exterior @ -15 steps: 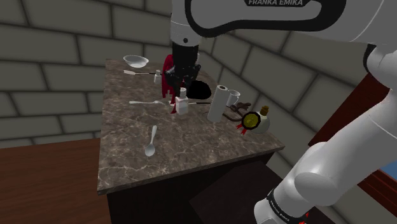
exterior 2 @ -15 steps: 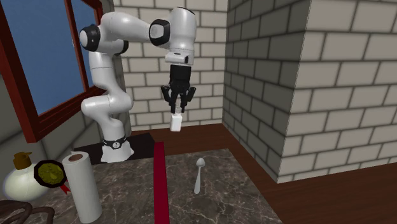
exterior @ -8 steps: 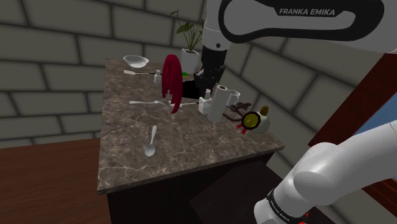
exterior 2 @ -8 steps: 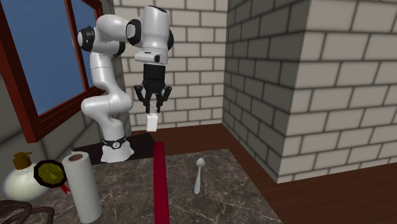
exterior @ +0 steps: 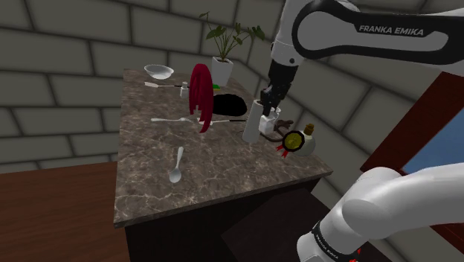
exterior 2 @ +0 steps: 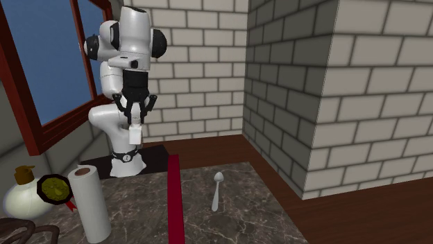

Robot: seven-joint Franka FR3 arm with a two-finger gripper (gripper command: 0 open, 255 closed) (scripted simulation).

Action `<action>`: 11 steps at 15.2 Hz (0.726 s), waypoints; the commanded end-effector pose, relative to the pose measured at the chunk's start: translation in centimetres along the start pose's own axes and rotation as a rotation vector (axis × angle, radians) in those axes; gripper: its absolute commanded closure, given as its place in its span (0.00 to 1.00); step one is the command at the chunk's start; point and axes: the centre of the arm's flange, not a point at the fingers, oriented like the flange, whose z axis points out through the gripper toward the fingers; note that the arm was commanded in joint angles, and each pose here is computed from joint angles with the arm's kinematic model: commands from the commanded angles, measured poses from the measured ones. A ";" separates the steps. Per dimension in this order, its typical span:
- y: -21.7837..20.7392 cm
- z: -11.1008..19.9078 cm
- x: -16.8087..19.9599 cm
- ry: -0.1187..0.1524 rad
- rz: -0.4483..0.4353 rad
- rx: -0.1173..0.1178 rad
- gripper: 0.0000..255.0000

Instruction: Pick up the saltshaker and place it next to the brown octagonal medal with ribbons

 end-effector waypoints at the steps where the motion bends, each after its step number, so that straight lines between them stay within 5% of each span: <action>1: 2.3 0.3 -1.2 0.000 -0.002 0.000 1.00; 11: 13.5 1.7 -8.0 0.000 -0.002 0.000 1.00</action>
